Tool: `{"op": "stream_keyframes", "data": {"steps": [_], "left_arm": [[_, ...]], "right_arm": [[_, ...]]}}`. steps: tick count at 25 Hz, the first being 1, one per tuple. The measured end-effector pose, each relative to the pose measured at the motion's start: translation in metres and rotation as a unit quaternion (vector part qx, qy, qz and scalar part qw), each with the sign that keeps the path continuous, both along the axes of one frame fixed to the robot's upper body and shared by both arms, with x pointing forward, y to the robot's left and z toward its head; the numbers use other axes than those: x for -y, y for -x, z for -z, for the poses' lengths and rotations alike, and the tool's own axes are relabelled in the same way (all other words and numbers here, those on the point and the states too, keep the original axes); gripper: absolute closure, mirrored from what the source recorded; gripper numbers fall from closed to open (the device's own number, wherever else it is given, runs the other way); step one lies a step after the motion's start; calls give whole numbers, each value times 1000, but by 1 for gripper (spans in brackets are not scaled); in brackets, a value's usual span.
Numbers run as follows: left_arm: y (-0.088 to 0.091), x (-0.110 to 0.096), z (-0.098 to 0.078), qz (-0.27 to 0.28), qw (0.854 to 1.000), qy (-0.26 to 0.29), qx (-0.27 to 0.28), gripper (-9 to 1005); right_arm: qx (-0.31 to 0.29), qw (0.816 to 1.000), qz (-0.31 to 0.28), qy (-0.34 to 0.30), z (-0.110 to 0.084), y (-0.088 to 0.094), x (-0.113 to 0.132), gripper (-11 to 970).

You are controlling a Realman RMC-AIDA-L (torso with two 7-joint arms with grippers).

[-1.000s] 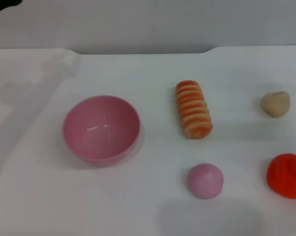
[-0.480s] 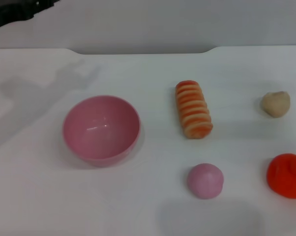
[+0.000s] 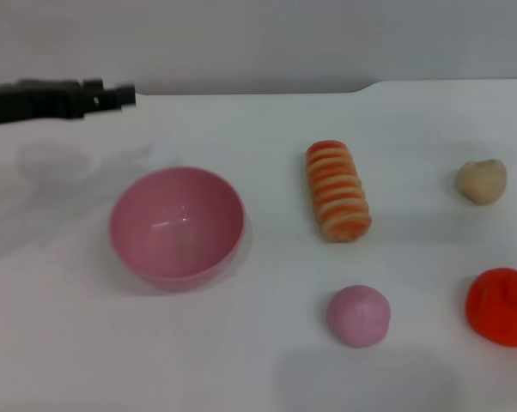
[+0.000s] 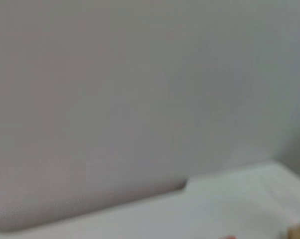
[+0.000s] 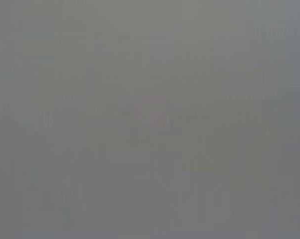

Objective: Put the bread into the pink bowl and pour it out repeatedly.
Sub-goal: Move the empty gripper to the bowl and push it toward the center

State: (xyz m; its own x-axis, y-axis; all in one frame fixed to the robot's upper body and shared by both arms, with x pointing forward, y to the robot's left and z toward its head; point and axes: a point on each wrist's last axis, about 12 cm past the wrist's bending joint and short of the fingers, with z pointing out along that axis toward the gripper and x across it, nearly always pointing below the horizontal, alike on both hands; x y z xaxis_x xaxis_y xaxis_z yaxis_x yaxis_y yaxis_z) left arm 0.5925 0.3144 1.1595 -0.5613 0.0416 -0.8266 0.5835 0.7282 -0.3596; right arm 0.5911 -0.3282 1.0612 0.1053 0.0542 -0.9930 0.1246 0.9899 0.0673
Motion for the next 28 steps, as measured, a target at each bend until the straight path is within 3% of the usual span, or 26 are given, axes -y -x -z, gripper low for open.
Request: {"op": "stream_keyframes", "data": {"steps": [13,20,28], "left_arm": [[9,-7,21,-11,998,-40,-45,333],[10,1,35,-12,995,-73,-72,332],[13,5,45,-11,993,-72,-89,331]], "right_arm": [[7,1000,-8,4,-4,-4,-3,433],[8,1000,-9,5,-5,-4,-3,430],[11,1000,-10,5,-6,-5,-4,425]]}}
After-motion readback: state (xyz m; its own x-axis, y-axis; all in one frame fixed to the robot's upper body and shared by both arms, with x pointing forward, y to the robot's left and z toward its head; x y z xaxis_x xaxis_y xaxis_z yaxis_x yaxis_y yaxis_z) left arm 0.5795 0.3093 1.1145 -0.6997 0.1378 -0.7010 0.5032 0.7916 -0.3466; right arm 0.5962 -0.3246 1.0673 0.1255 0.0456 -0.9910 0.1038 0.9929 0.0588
